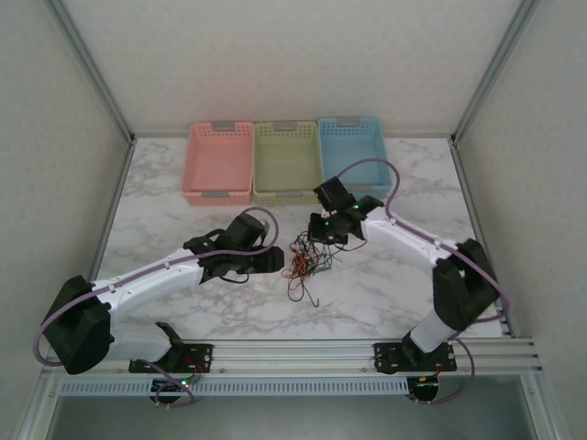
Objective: Untangle the cables
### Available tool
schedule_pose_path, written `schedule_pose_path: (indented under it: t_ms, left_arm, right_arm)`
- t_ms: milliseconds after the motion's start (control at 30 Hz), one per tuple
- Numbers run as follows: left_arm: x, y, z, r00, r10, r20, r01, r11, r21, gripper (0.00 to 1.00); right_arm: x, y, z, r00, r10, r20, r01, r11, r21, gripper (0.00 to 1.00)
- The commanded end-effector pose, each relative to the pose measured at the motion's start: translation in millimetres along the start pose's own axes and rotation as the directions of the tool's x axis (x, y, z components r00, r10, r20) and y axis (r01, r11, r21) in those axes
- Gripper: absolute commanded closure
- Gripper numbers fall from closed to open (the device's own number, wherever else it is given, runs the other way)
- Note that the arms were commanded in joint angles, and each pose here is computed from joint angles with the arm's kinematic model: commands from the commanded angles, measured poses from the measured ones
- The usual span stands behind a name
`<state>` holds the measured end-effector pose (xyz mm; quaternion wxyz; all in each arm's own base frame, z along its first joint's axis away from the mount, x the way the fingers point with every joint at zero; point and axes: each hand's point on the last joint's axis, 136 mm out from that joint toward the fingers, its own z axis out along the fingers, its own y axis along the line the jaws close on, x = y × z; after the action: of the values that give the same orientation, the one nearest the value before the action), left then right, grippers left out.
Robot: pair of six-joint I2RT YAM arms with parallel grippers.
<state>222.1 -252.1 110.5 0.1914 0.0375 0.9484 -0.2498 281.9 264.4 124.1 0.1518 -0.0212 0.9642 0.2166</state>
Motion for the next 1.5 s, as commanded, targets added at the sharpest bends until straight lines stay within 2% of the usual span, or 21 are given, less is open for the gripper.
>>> schedule_pose_path:
  t_ms: [0, 133, 433, 600, 767, 1067, 1333, 1467]
  left_arm:
    - [-4, -11, -6, 1.0, 0.025, 0.011, -0.026, 0.998, 0.064, 0.41]
    - [-10, -23, -10, 0.999, 0.031, 0.023, -0.034, 0.992, 0.119, 0.35]
    - [-23, -57, -18, 0.985, 0.159, 0.06, -0.169, 0.955, 0.244, 0.22]
    - [-44, -61, -9, 0.993, 0.109, 0.053, -0.12, 0.956, 0.268, 0.2]
    - [-59, -68, 7, 0.997, 0.073, 0.02, -0.076, 0.959, 0.272, 0.26]
    - [-55, -58, 33, 0.998, 0.054, -0.042, -0.044, 0.975, 0.216, 0.51]
    - [-49, -57, 44, 0.996, 0.045, -0.072, -0.029, 0.975, 0.219, 0.5]
    - [-45, -56, 49, 0.995, 0.048, -0.088, -0.028, 0.977, 0.21, 0.57]
  right_arm:
    - [4, 15, -18, 0.994, -0.101, 0.045, 0.104, 0.991, -0.089, 1.0]
    - [11, 13, -17, 0.99, -0.135, 0.038, 0.138, 0.985, -0.102, 1.0]
    - [16, 11, -15, 0.981, -0.19, 0.037, 0.193, 0.975, -0.109, 1.0]
    - [17, 10, -15, 0.981, -0.19, 0.038, 0.193, 0.975, -0.107, 1.0]
    - [19, 9, -16, 0.982, -0.187, 0.035, 0.19, 0.976, -0.108, 1.0]
    - [18, 10, -16, 0.982, -0.188, 0.038, 0.191, 0.975, -0.114, 1.0]
    - [19, 10, -16, 0.981, -0.193, 0.032, 0.195, 0.974, -0.117, 1.0]
    - [20, 10, -15, 0.981, -0.193, 0.028, 0.195, 0.974, -0.116, 1.0]
